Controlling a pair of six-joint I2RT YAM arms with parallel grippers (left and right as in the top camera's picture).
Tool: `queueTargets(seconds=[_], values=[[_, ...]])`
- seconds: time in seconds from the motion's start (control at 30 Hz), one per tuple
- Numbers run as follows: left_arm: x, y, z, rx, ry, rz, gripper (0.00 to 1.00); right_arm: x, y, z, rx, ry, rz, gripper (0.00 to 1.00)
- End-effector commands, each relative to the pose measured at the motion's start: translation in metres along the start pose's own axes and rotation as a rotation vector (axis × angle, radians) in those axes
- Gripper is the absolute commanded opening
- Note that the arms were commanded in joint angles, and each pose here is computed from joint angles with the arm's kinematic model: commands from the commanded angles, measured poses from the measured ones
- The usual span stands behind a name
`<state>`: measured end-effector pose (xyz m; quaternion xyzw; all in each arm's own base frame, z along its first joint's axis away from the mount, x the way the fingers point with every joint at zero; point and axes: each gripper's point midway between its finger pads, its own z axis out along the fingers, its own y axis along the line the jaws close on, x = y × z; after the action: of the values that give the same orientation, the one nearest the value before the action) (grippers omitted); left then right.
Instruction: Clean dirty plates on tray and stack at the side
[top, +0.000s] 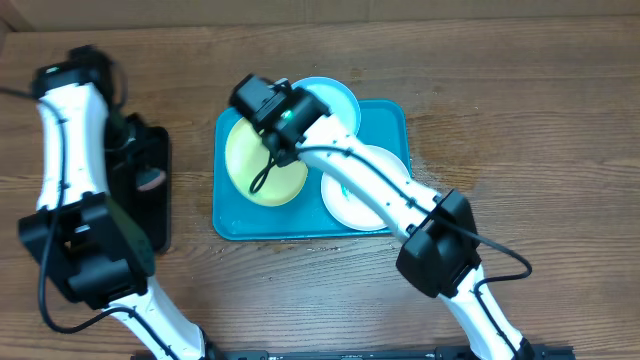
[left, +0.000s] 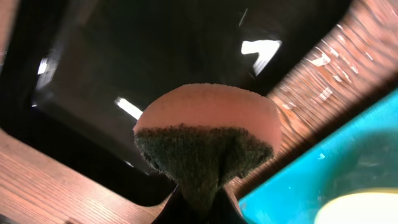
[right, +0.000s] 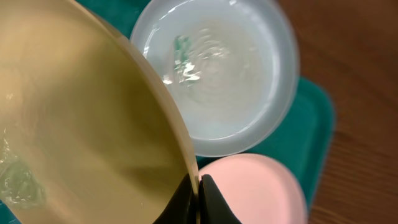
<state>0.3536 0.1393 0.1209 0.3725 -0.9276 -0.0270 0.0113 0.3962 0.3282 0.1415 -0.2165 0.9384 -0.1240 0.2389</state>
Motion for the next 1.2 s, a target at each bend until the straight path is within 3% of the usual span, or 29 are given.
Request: queueTargets(seconds=[0.0, 0.1, 0.3, 0.73, 0.8, 1.0, 1.1, 1.17], values=[[-0.010, 0.020, -0.015, 0.069, -0.019, -0.093, 0.04, -0.028, -0.046, -0.039, 0.356, -0.186, -0.016, 0.04], [-0.016, 0.039, -0.014, 0.092, -0.011, -0.159, 0.04, -0.036, -0.048, -0.075, 0.562, -0.306, -0.070, 0.04], [-0.017, 0.042, -0.014, 0.103, -0.005, -0.173, 0.04, -0.044, -0.028, -0.122, 0.747, -0.402, -0.258, 0.04], [-0.016, 0.039, -0.014, 0.110, -0.003, -0.167, 0.04, -0.040, 0.000, -0.098, 0.535, -0.361, -0.270, 0.04], [-0.016, 0.039, -0.014, 0.109, -0.002, -0.166, 0.04, -0.039, 0.005, -0.082, 0.424, -0.329, -0.232, 0.04], [-0.016, 0.039, -0.014, 0.109, -0.002, -0.166, 0.04, -0.032, 0.035, -0.017, -0.283, -0.102, -0.086, 0.04], [-0.016, 0.039, -0.014, 0.109, -0.002, -0.166, 0.04, -0.028, 0.016, -0.005, -0.567, 0.011, 0.021, 0.04], [-0.016, 0.039, -0.014, 0.109, -0.002, -0.166, 0.04, -0.019, -0.035, 0.014, -0.623, 0.102, 0.142, 0.04]])
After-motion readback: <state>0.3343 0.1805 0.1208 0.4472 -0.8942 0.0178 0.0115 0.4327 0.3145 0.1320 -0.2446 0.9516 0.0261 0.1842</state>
